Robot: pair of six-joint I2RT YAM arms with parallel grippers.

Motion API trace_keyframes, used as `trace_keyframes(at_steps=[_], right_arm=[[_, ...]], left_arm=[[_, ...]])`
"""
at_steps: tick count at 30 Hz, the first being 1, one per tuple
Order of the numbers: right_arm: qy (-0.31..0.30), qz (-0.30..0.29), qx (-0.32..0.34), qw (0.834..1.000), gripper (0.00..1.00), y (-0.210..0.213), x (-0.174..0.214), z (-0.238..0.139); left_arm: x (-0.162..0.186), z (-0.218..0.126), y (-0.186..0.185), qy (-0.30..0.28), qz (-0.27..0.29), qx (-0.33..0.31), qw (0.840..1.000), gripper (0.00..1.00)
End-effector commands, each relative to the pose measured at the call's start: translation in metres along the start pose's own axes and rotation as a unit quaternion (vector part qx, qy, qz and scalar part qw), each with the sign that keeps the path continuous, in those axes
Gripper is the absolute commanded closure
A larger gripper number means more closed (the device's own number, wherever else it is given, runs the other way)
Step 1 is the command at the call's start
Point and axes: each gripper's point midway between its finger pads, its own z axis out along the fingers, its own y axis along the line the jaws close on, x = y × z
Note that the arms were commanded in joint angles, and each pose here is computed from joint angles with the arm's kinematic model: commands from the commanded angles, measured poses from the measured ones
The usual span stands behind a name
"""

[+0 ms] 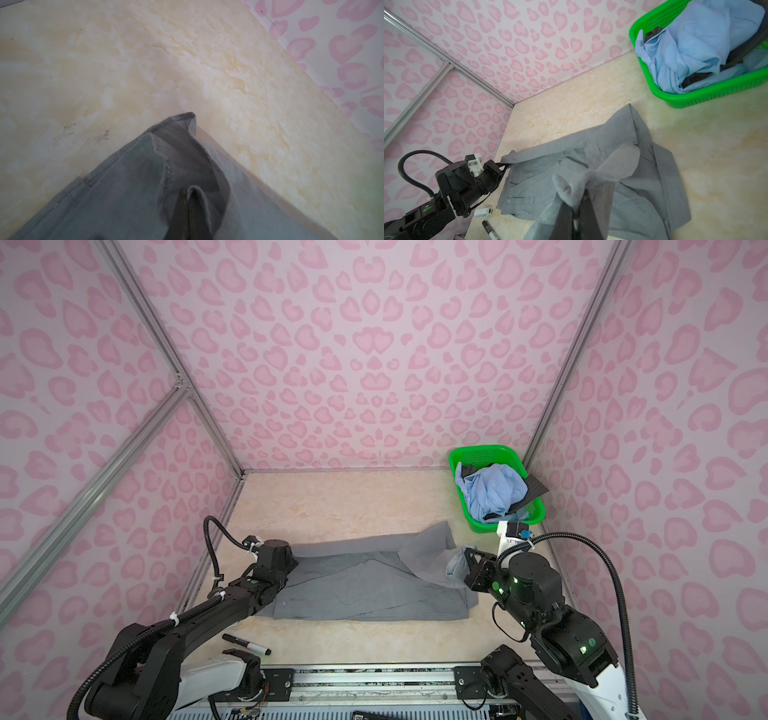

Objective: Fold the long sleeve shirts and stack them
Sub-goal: 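Pull the sleeve toward the robot with the right gripper while the left holds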

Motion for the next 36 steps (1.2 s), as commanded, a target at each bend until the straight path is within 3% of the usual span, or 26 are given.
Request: trace_keyframes(at_steps=[1, 3, 5, 9, 13, 21, 28, 32, 36], right_arm=[[0.015, 0.024, 0.019, 0.999, 1.00, -0.013, 0.013, -0.004], [0.017, 0.031, 0.017, 0.999, 1.00, -0.015, 0.015, -0.008], [0.017, 0.036, 0.017, 0.999, 1.00, -0.016, 0.016, -0.012], [0.016, 0.039, 0.000, 0.999, 1.00, -0.006, 0.008, -0.021], [0.014, 0.042, -0.009, 0.999, 1.00, 0.001, 0.001, -0.028], [0.014, 0.054, -0.034, 0.998, 1.00, 0.018, -0.015, -0.052], [0.060, 0.086, 0.047, 0.993, 1.00, -0.029, 0.031, -0.040], [0.064, 0.119, 0.080, 0.988, 1.00, -0.053, 0.052, -0.033], [0.036, 0.138, 0.091, 0.986, 1.00, -0.060, 0.046, -0.036]], left_arm=[[-0.004, -0.003, 0.004, -0.013, -0.016, -0.002, 1.000, 0.82], [-0.006, -0.008, 0.006, -0.015, -0.021, -0.001, 1.000, 0.58], [-0.009, -0.014, 0.008, -0.016, -0.025, -0.006, 1.000, 0.40], [-0.019, -0.029, 0.012, -0.027, -0.044, -0.007, 0.999, 0.27], [-0.018, -0.034, 0.016, -0.021, -0.056, -0.010, 0.998, 0.26], [-0.002, -0.017, 0.009, 0.034, -0.026, -0.038, 0.998, 0.28], [0.005, 0.007, 0.009, 0.073, -0.016, -0.055, 0.996, 0.51], [0.014, 0.016, 0.010, 0.101, -0.013, -0.058, 0.993, 0.52], [0.018, 0.018, 0.007, 0.114, -0.007, -0.058, 0.992, 0.46]])
